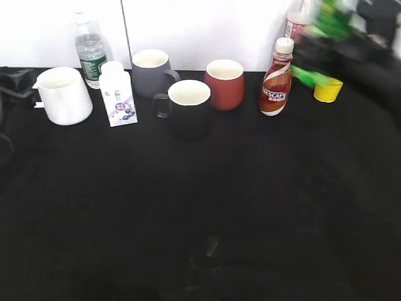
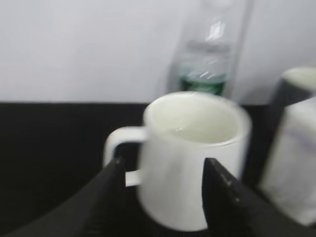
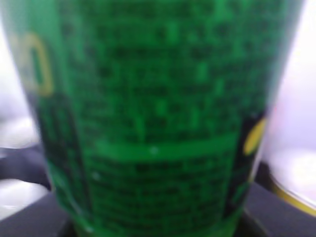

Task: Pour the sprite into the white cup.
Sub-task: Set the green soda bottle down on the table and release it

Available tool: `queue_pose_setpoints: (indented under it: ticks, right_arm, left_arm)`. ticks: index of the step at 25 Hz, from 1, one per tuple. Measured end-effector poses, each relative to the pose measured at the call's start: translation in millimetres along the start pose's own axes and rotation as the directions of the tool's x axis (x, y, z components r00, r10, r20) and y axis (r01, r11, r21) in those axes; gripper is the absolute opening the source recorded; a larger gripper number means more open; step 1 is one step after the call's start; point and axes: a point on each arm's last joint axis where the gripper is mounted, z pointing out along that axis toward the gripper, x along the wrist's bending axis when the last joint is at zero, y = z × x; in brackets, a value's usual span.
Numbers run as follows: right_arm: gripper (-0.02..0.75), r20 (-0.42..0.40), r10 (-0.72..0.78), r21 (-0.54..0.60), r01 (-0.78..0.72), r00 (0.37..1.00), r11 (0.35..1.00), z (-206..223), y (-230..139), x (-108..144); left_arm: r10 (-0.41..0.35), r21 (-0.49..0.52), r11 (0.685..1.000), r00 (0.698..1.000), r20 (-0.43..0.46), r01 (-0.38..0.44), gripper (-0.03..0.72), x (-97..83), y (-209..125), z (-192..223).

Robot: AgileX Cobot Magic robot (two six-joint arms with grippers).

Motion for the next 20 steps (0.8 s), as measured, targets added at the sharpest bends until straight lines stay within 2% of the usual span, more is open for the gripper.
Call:
queue_pose_setpoints:
  ticks: [3,7,10,14,18,20]
  right_arm:
    - [0.377,0.076,-0.016,-0.020,0.017,0.997,1.000,2,-31,-31]
    - [0.376,0.080,-0.031,0.025,0.029,0.996,0.999,28,-92,-42]
    - [0.376,0.080,-0.031,0.031,0.029,0.996,0.999,51,-117,-48]
    - [0.382,0.072,-0.053,0.035,0.050,0.996,0.998,62,-128,-49]
    - [0.563,0.048,-0.067,0.049,0.065,0.997,0.997,63,-126,-47]
    - [0.587,0.050,-0.073,0.055,0.070,0.996,0.996,63,-117,-47]
  left_arm:
    - [0.038,0.113,0.993,0.999,0.015,-0.040,0.393,-15.4,20,-19]
    - [0.056,0.264,0.963,0.998,0.007,-0.056,0.393,-19.6,17,-32]
    - [0.056,0.293,0.955,0.998,0.002,-0.054,0.392,-19.0,15,-33]
    - [0.055,0.295,0.954,0.999,0.001,-0.053,0.392,-19.0,15,-33]
    - [0.054,0.295,0.954,0.999,0.001,-0.052,0.392,-19.0,15,-33]
    - [0.051,0.296,0.954,0.999,-0.002,-0.048,0.392,-18.8,15,-33]
